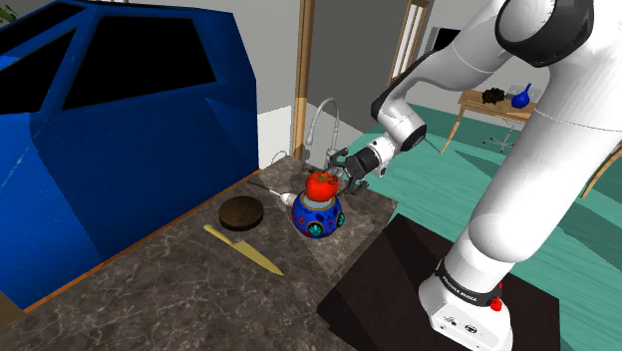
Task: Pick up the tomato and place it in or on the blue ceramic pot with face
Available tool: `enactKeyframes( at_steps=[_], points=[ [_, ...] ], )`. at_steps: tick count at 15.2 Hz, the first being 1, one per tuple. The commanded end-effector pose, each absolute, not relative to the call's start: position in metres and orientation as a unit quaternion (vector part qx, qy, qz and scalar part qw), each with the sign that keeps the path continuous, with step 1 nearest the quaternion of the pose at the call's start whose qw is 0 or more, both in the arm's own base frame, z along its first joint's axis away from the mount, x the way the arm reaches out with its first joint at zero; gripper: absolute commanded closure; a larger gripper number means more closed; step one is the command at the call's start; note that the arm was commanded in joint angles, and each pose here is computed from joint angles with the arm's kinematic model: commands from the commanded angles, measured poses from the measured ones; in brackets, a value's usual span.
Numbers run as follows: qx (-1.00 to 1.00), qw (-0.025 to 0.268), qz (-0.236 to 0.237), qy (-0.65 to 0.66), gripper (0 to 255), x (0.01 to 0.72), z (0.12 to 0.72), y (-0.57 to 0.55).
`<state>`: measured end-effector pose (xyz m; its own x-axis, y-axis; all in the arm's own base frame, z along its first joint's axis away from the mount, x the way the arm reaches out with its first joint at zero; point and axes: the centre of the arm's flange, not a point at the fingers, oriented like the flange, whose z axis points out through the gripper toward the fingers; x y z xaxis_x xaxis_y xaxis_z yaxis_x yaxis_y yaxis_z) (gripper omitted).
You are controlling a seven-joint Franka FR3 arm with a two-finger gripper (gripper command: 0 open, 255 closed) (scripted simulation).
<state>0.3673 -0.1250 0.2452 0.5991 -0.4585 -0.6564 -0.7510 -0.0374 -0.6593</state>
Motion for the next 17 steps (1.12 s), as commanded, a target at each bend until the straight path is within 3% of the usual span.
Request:
enactKeyframes(
  at_steps=[1,17],
  points=[
    [-0.708,0.547,0.134,0.427,0,0.367,0.245,-0.125],
    [-0.708,0.547,0.134,0.427,0,0.353,0.264,-0.169]
  ],
)
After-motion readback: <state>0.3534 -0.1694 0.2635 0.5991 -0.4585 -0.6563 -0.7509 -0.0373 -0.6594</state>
